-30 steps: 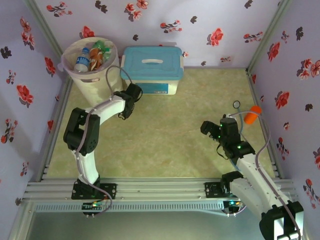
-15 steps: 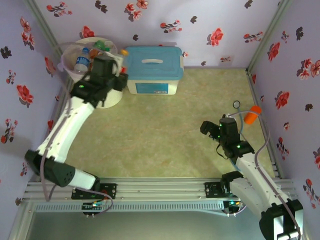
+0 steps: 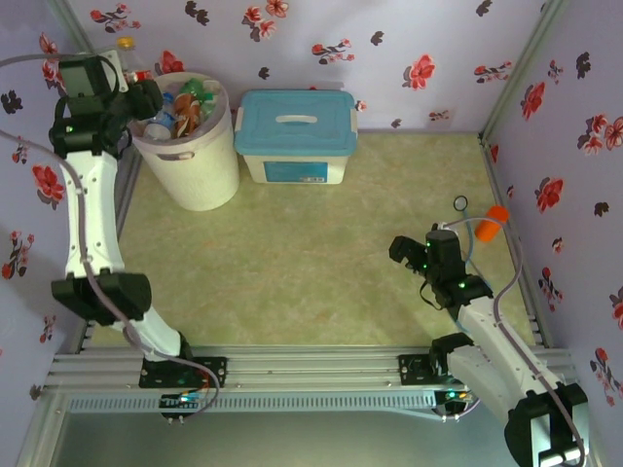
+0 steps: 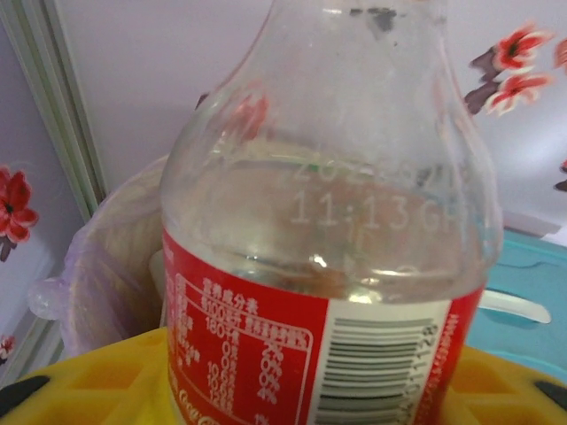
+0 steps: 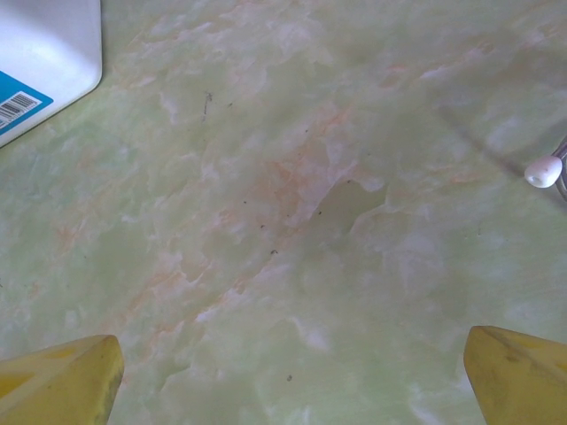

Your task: Put the plastic bottles in the bin

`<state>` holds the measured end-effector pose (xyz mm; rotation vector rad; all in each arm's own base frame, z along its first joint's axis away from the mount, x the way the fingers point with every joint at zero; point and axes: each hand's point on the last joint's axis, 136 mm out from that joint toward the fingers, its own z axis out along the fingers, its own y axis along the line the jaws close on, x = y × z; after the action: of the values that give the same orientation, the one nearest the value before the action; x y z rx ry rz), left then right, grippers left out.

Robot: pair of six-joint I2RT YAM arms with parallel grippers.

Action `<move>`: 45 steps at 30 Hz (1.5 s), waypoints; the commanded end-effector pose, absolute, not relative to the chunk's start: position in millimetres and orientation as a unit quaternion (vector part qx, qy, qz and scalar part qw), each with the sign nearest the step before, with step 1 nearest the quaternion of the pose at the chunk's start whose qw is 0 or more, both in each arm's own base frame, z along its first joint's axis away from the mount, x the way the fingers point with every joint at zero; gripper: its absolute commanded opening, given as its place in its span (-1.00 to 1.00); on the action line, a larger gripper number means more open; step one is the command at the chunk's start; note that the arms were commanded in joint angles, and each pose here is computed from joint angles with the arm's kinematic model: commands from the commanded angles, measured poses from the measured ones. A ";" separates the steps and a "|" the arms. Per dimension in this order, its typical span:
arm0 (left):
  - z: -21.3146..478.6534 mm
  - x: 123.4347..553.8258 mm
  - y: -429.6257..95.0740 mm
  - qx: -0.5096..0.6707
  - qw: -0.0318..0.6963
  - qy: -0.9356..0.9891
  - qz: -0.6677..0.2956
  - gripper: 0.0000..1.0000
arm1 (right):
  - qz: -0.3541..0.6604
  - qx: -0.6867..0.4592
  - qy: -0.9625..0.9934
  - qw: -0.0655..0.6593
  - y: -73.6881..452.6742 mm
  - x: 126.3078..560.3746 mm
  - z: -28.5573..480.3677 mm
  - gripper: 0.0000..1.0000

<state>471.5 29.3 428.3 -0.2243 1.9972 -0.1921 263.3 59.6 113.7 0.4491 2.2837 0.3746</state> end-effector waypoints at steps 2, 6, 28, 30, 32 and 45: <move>406.6 482.1 57.1 -0.116 0.491 0.860 -0.083 -1.00 | 0.147 0.179 0.891 0.391 56.8 263.3 114.6 0.99; 391.6 494.9 78.1 -0.124 0.469 0.872 -0.064 -1.00 | 0.148 0.178 0.891 0.390 57.3 263.9 114.4 0.98; 345.3 522.2 80.4 -0.067 0.420 0.905 -0.015 0.67 | 0.156 0.187 0.892 0.381 60.5 267.1 109.7 0.98; 353.2 521.3 79.1 -0.053 0.431 0.901 -0.009 0.73 | 0.157 0.188 0.892 0.381 60.6 267.5 108.4 0.98; 357.6 520.5 79.8 -0.051 0.437 0.898 -0.007 0.74 | 0.160 0.189 0.891 0.380 61.6 268.5 107.3 0.98; 415.8 533.0 85.6 -0.100 0.546 0.831 -0.019 0.64 | 0.171 0.190 0.892 0.374 65.7 268.7 104.0 0.98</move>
<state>533.9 85.1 368.1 -0.2037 2.1314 -0.0373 268.2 66.4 104.8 0.4586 2.2990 0.4162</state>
